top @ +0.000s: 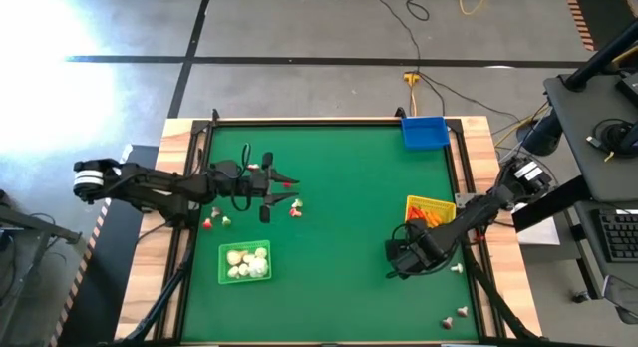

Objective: Sort produce into baskets
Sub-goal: Put the brown mushroom into the blue bin, then put the green mushroom into the blue bin, then put the red mushroom into the blue bin

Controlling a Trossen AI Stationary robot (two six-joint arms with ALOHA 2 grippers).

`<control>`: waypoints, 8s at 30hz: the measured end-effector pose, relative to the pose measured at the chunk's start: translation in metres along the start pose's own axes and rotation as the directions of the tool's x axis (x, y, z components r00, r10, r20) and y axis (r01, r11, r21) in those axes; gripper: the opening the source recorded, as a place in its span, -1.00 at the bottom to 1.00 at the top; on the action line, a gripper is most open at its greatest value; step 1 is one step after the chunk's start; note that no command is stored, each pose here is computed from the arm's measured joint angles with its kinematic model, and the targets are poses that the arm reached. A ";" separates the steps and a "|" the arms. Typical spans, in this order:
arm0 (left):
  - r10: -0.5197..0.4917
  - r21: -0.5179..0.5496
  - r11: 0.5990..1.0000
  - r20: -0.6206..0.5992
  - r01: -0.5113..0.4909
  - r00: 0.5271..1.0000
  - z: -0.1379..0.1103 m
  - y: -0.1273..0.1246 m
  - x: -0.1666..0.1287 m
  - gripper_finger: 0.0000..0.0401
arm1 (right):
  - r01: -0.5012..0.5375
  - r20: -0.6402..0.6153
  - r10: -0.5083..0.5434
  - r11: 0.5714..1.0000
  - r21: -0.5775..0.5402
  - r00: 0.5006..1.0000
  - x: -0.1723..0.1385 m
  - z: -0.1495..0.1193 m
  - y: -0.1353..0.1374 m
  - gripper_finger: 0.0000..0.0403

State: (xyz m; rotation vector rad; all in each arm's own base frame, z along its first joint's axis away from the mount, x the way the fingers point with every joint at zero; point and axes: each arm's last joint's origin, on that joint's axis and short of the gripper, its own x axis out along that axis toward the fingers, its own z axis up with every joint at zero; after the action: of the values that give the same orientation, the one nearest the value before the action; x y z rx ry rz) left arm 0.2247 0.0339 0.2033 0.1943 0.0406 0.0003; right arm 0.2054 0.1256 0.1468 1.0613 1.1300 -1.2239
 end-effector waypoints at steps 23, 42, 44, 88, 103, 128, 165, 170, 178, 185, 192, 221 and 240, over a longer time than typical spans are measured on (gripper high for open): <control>-0.153 0.037 0.988 0.237 0.149 0.959 0.022 -0.010 -0.048 -0.37 | -0.210 -0.053 0.204 0.967 -0.142 0.978 -0.050 0.020 0.040 -0.64; -0.193 -0.020 0.978 0.280 0.206 0.941 0.024 -0.014 -0.070 -0.37 | 0.227 0.337 -0.157 0.958 -0.176 0.928 -0.041 0.347 -0.005 -0.65; -0.199 -0.033 0.976 0.268 0.215 0.943 0.024 -0.015 -0.072 -0.37 | 0.270 0.282 -0.227 0.955 -0.125 0.932 -0.025 0.363 -0.029 -0.65; -0.137 -0.034 0.988 0.238 0.149 0.962 0.026 -0.016 -0.077 -0.37 | -0.058 0.246 0.815 0.322 -0.945 0.525 0.035 0.152 0.172 0.05; -0.142 -0.091 0.984 0.133 0.155 0.981 0.014 -0.017 -0.071 -0.37 | -0.120 0.053 0.850 0.135 -0.984 0.525 0.076 0.182 0.225 0.24; -0.159 -0.141 0.976 0.064 0.167 0.985 0.005 -0.018 -0.066 -0.37 | -0.124 0.041 0.820 0.135 -0.983 0.571 0.056 0.183 0.218 -0.46; -0.193 -0.056 0.977 0.198 0.208 0.961 0.016 -0.021 -0.088 -0.37 | 0.148 0.648 0.149 0.913 -0.381 0.747 -0.051 0.282 0.023 -0.61; -0.202 -0.014 0.977 0.225 0.210 0.953 0.019 -0.021 -0.091 -0.37 | 0.134 0.648 0.128 0.932 -0.338 0.751 -0.051 0.295 0.013 -0.63; -0.226 0.030 0.974 0.249 0.226 0.942 0.017 -0.024 -0.096 -0.37 | 0.112 0.607 0.108 0.943 -0.314 0.787 -0.037 0.298 0.009 -0.62; 0.012 -0.029 1.000 0.176 -0.007 0.984 0.006 -0.018 -0.095 -0.37 | 0.133 0.611 -0.001 0.976 -0.171 0.792 -0.026 0.304 -0.007 -0.62; 0.032 -0.033 0.999 0.170 -0.027 0.985 0.005 -0.018 -0.095 -0.37 | 0.144 0.580 -0.073 0.987 -0.077 0.811 -0.015 0.323 -0.029 -0.61; 0.032 -0.108 0.994 0.166 -0.014 0.986 0.007 -0.018 -0.095 -0.37 | 0.079 0.565 -0.057 0.997 -0.015 0.823 -0.031 0.354 -0.057 0.37; -0.014 -0.122 0.992 0.035 0.018 0.999 -0.008 -0.023 -0.095 -0.37 | -0.070 0.377 0.783 0.468 -0.881 0.494 -0.035 0.122 0.139 0.40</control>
State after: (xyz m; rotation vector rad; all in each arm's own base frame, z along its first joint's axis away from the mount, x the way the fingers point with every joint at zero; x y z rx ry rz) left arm 0.1297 0.0122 0.1951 0.0715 0.0084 -0.0163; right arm 0.3509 0.0190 0.1989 0.0427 0.4567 -0.4301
